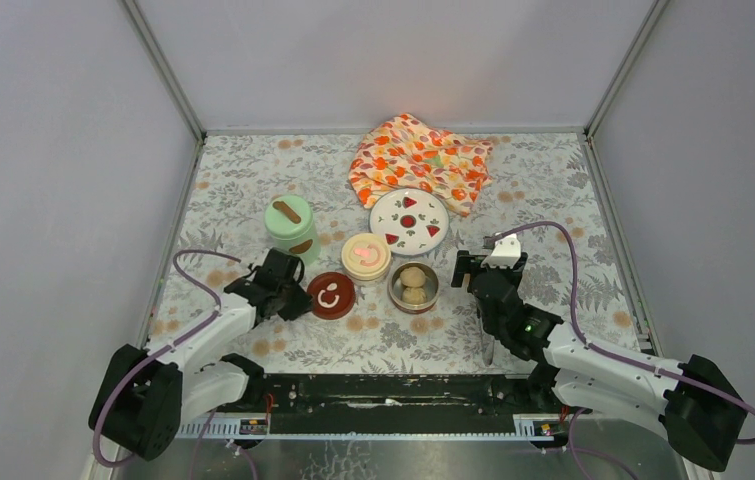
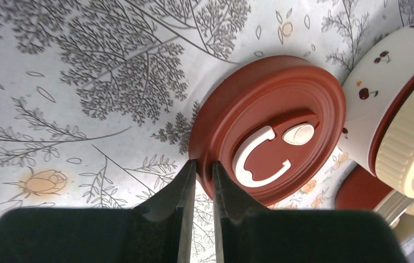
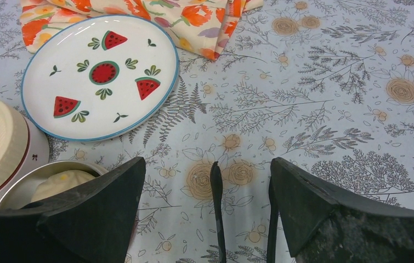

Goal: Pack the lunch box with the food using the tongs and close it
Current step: Pick up the box lid from the center of the board.

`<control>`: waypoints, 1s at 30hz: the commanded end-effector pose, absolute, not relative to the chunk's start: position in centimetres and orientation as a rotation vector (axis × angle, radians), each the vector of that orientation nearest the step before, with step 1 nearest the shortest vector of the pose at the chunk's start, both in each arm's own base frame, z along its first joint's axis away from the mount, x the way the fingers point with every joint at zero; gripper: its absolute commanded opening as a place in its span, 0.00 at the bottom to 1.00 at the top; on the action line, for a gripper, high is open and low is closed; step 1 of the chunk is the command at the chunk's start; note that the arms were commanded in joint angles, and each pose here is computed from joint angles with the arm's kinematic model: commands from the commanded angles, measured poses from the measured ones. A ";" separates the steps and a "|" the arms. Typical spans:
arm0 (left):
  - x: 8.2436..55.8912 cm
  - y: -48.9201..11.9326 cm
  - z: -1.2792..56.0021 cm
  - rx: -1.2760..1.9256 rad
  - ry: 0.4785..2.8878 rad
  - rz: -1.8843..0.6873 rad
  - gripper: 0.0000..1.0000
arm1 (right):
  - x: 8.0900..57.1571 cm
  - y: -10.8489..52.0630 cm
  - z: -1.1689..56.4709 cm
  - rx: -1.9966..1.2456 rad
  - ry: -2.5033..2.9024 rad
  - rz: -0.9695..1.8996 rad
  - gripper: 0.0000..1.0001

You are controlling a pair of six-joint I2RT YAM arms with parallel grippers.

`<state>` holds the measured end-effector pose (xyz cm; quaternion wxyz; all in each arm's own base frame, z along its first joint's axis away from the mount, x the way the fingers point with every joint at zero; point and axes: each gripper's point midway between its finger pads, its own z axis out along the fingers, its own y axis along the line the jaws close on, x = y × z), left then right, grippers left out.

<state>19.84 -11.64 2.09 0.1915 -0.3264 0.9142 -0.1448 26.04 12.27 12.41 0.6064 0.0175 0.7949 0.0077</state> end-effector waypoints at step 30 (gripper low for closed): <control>20.1 -19.5 9.7 -0.624 2.414 -0.940 0.00 | 27.2 19.1 11.8 -0.087 2.039 0.470 1.00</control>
